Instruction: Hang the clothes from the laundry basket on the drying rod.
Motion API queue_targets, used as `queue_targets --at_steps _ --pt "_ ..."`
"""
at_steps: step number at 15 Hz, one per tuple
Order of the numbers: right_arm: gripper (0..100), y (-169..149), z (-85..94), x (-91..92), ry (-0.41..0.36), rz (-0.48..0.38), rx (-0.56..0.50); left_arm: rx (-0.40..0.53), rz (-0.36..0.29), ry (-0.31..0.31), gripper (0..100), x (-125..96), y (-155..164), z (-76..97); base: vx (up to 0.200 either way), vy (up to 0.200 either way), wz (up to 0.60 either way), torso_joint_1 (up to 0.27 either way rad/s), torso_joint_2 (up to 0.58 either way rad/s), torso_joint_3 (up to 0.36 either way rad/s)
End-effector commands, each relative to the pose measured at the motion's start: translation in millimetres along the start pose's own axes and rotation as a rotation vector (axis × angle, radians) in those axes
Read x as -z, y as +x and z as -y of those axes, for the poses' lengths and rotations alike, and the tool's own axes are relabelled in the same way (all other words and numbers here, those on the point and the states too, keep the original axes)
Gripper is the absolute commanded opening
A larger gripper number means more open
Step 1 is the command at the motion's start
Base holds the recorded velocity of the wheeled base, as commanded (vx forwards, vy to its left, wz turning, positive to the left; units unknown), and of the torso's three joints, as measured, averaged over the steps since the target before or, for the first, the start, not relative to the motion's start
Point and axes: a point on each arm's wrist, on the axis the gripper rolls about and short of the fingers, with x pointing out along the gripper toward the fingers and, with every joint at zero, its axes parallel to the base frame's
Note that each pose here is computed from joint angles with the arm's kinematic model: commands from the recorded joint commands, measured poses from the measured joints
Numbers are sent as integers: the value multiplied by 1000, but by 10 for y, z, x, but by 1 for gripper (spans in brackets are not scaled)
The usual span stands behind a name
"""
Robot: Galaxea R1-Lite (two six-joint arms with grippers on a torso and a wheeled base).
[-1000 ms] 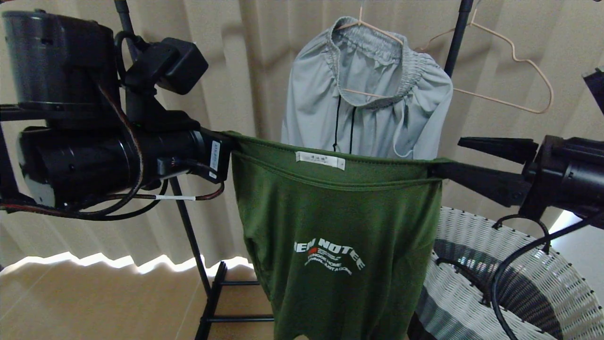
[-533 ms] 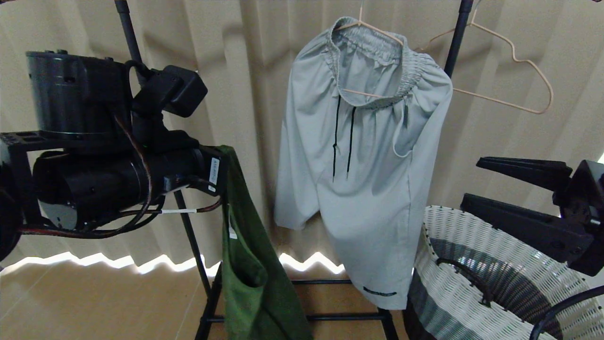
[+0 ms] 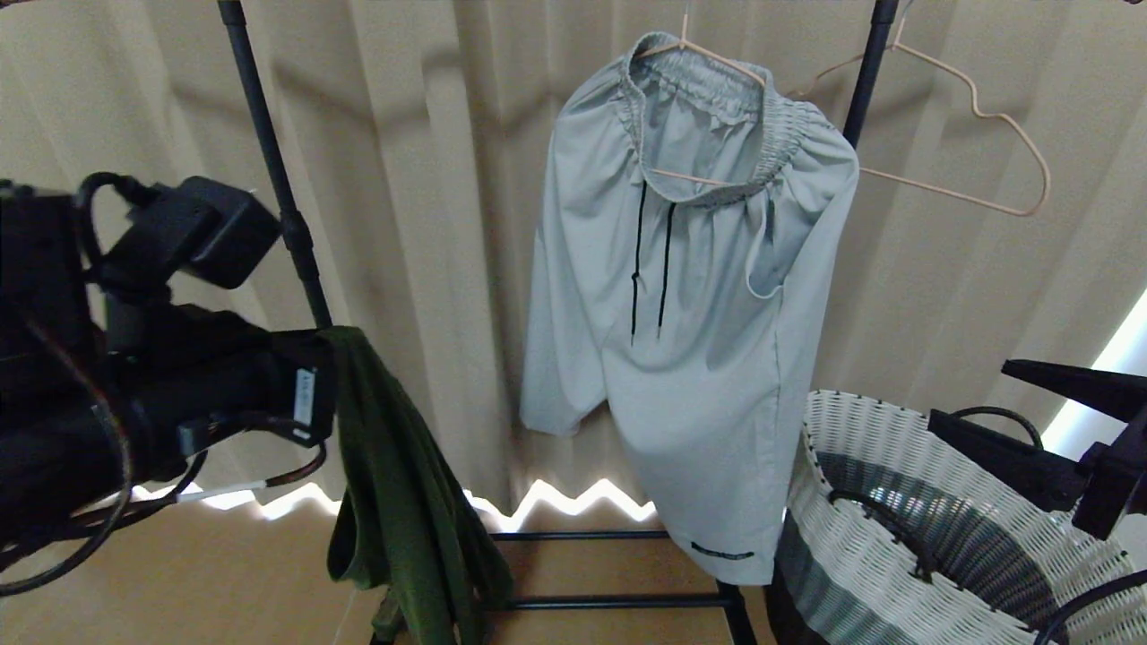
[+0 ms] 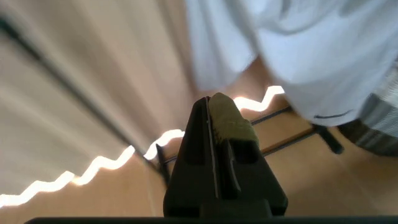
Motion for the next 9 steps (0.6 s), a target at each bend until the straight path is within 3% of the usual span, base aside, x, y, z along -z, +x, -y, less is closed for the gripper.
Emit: queue_targets --at_steps 1,2,4,5,9 --pt "100 -24 33 175 4 -27 113 -115 27 -43 0 329 -528 -241 0 0 0 0 0 0" --pt "100 -30 40 226 0 -18 173 -142 17 -54 0 409 -571 -294 0 0 0 0 0 0" --pt "100 -43 35 300 -7 5 226 -93 32 -71 0 433 -605 -300 0 0 0 0 0 0" --pt "100 -69 21 357 -12 26 239 -41 43 -89 0 413 -592 -291 0 0 0 0 0 0" --pt "100 -88 17 409 -14 35 265 -12 93 -131 0 451 -484 -262 0 0 0 0 0 0"
